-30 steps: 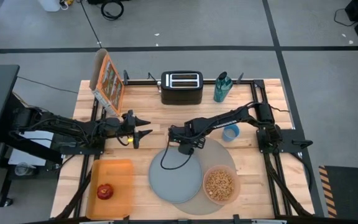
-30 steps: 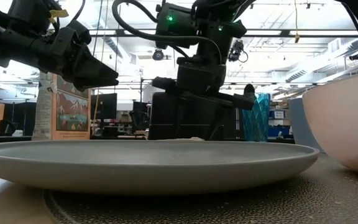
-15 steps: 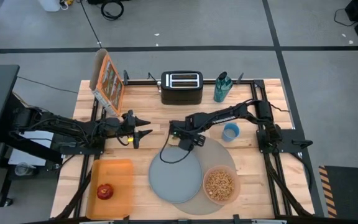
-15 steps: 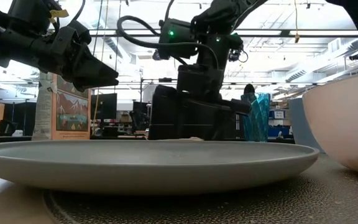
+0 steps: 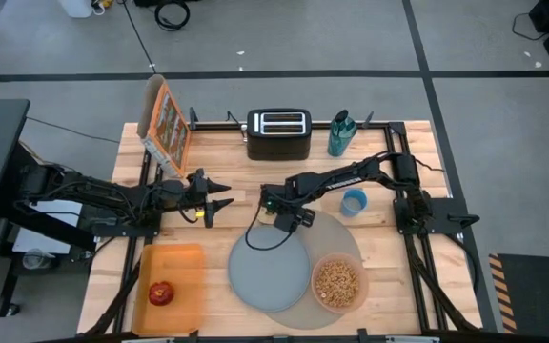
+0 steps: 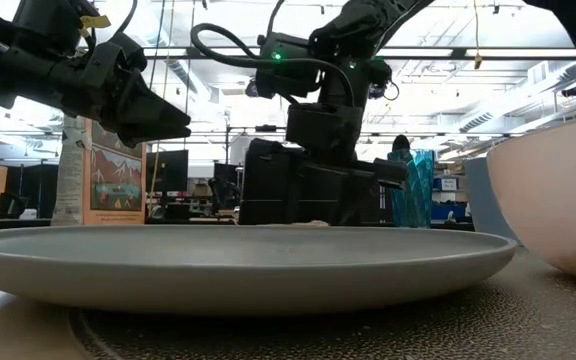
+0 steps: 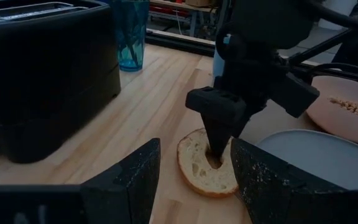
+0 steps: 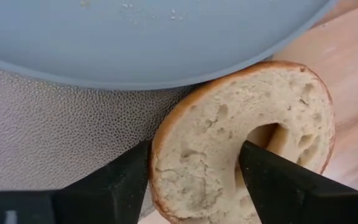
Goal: Arrange a breakfast setting
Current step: Put the bagel on the blue plate from the toaster on the brown placemat
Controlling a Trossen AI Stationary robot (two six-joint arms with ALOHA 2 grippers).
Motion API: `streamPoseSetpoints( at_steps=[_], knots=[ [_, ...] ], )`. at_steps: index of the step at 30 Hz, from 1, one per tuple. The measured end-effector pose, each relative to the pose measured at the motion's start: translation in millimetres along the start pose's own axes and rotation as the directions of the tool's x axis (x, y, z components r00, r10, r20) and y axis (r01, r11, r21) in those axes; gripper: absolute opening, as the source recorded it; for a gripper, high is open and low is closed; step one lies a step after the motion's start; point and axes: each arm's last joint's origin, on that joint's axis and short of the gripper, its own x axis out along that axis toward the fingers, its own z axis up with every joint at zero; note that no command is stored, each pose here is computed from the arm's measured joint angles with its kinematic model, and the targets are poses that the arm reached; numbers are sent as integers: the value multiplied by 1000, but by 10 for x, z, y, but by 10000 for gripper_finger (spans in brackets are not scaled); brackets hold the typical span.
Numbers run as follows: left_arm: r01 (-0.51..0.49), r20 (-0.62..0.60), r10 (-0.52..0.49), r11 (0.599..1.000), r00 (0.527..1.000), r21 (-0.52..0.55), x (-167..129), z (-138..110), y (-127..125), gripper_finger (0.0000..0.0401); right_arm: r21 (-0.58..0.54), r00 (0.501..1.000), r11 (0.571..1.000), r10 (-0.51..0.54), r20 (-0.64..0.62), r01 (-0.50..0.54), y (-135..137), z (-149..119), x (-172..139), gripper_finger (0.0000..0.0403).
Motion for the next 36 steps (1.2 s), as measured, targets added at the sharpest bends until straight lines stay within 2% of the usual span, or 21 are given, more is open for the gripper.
streamPoseSetpoints(
  at_steps=[7, 16, 24, 29, 36],
  knots=[
    [19, -3, -19, 1000, 1000, 5, -8, -6, -33, 203, 2, 999, 1000, -22, -23, 22, 32, -44, 44, 223],
    [28, -4, -28, 1000, 1000, 10, -12, -10, -49, 203, 2, 998, 999, -43, -53, 43, -32, -28, -10, 218],
    [28, -5, -28, 1000, 1000, 10, -12, -10, -49, 203, 4, 989, 998, -58, -140, 59, -98, -23, -115, 211],
    [28, -7, -28, 1000, 1000, 11, -12, -12, -48, 203, 30, 980, 997, -58, -189, 65, -132, 97, -256, 210],
    [26, -16, -26, 999, 1000, 29, -12, -21, -46, 203, 102, 983, 994, -21, -184, 40, -83, 466, -520, 210]
  ],
)
